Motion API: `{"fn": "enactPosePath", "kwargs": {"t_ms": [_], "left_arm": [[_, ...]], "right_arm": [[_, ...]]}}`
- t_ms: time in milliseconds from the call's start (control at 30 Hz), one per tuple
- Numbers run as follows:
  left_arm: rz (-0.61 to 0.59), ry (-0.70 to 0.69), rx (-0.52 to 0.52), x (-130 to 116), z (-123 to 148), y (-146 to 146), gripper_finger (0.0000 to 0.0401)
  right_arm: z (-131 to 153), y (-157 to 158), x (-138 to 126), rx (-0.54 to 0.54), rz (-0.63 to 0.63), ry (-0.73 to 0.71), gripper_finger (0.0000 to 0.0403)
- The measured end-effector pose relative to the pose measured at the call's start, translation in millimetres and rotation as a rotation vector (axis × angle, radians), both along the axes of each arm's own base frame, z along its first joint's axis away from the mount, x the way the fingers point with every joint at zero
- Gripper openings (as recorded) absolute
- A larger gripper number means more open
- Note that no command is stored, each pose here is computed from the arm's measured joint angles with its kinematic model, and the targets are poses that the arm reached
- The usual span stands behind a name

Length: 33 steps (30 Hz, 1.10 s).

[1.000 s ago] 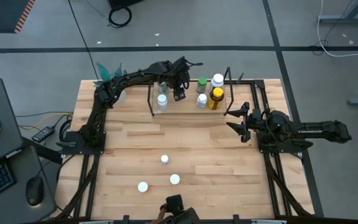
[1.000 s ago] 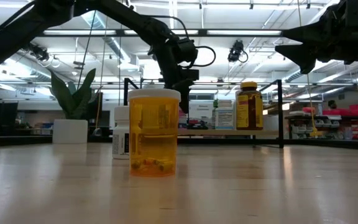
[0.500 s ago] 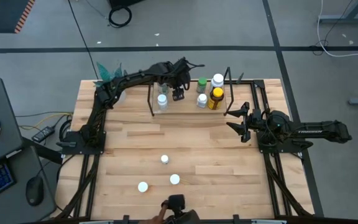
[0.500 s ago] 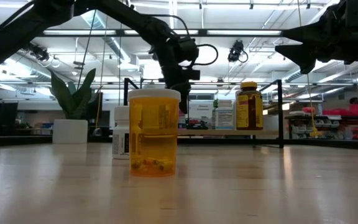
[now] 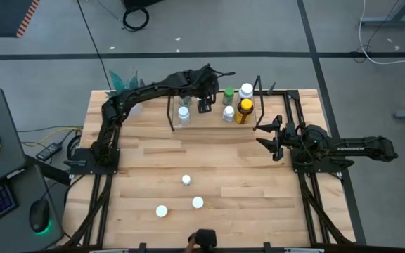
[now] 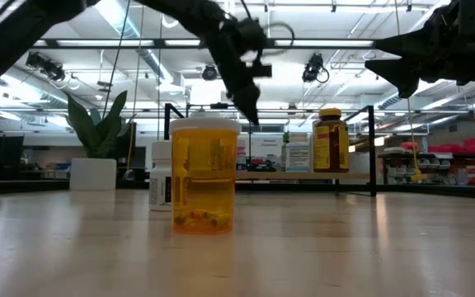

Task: Pick and place medicine bottles onto shelf by color
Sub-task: Put the left orange medicine bottle on the shelf

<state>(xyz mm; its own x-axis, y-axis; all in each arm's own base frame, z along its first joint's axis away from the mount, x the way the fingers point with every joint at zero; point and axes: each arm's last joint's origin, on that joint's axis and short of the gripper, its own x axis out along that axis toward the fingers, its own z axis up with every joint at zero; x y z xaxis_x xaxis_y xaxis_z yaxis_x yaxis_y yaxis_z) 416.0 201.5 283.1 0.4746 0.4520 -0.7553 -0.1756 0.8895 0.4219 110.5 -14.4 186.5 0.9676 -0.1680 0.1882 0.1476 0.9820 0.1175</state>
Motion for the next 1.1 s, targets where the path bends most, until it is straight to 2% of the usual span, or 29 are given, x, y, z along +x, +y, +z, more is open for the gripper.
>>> {"fn": "enactPosePath", "kwargs": {"t_ms": [133, 300, 467, 633, 867, 1100], "left_arm": [[-0.027, -0.059, -0.023, 0, 22, -28, 0.0241], [-0.103, -0.011, -0.061, 2, 31, -74, 0.0207], [-0.179, 0.08, -0.103, 5, 21, -115, 0.0175], [-0.249, 0.202, -0.128, 0, -13, -149, 0.0156], [-0.288, 0.163, -0.133, -27, -17, -181, 0.0137], [-0.284, 0.034, -0.144, -68, -13, -196, 0.0133]], "right_arm": [[0, 0, 0, 0.0, 0.0, 0.0, 0.0265], [0, 0, 0, 0.0, 0.0, 0.0, 0.0265], [0, 0, 0, 0.0, 0.0, 0.0, 0.0265], [0, 0, 0, 0.0, 0.0, 0.0, 0.0265], [0, 0, 0, 0.0, -0.001, 0.001, 0.0265], [0, 0, 0, 0.001, -0.003, -0.001, 0.0265]]}}
